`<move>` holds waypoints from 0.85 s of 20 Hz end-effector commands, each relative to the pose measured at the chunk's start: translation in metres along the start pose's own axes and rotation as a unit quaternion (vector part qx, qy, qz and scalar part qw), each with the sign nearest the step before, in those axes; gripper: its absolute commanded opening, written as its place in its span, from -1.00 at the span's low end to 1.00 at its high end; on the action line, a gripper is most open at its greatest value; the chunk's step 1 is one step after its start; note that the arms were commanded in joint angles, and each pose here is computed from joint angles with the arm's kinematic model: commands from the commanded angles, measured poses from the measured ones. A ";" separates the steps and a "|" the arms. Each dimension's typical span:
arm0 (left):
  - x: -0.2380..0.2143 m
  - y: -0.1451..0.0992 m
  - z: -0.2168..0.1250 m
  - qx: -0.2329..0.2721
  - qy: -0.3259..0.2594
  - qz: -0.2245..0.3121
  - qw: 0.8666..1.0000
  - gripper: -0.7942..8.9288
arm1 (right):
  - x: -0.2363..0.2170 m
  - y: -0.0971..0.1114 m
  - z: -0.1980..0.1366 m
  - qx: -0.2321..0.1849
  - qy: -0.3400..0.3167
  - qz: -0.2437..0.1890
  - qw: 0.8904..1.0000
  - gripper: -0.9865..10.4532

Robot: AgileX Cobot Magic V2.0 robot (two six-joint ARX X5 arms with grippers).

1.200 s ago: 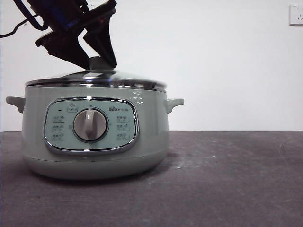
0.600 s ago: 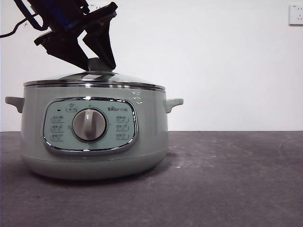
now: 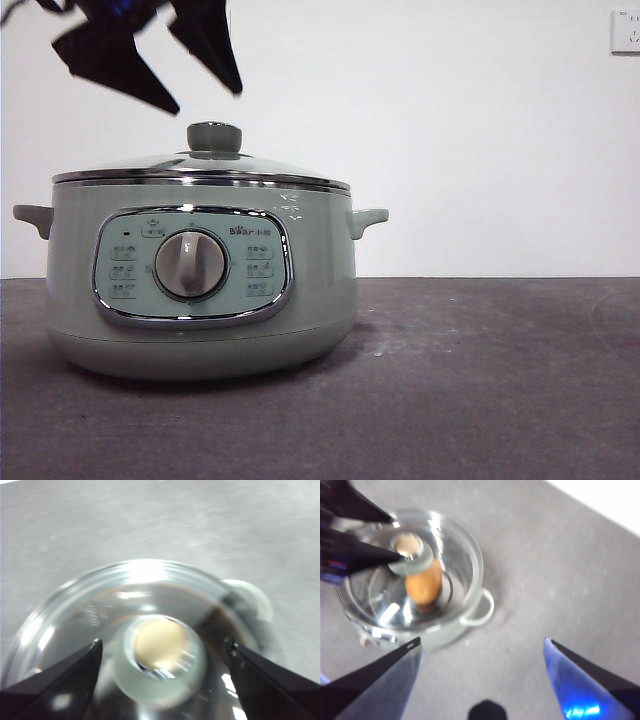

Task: Pick up the potato,open the lid,put the potato in the pot,close the lid

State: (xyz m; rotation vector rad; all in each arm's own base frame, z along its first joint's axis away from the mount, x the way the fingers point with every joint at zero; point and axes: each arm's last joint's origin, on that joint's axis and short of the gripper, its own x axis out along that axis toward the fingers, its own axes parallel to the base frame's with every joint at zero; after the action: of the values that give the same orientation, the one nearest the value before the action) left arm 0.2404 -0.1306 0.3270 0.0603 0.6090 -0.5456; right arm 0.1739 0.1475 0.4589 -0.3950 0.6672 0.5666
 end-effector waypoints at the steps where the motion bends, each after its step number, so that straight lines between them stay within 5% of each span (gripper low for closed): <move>1: -0.029 -0.009 0.003 0.008 -0.020 -0.029 0.999 -0.01 | 0.004 -0.002 -0.006 0.024 0.014 -0.004 1.000 -0.25; 3: -0.056 -0.015 0.001 0.011 -0.038 -0.038 0.998 -0.21 | 0.007 -0.003 -0.015 0.026 0.017 -0.006 1.000 -0.47; 5: -0.085 -0.021 -0.003 0.034 -0.060 -0.045 0.997 -0.87 | 0.010 -0.001 -0.029 0.028 0.009 -0.008 1.000 -0.68; 9: -0.125 -0.020 -0.012 0.038 -0.095 0.032 0.994 -0.85 | 0.016 0.003 -0.064 0.044 -0.039 -0.012 0.998 -0.86; 17: -0.120 -0.011 -0.084 0.037 -0.108 0.047 0.992 -0.85 | 0.032 0.013 -0.147 0.104 -0.184 -0.016 0.977 -0.86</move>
State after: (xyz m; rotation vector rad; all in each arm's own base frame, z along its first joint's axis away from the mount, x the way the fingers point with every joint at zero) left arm 0.1091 -0.0660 0.3283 0.0903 0.3809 -0.4726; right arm 0.1176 0.0931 0.3338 -0.1150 0.3481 0.5256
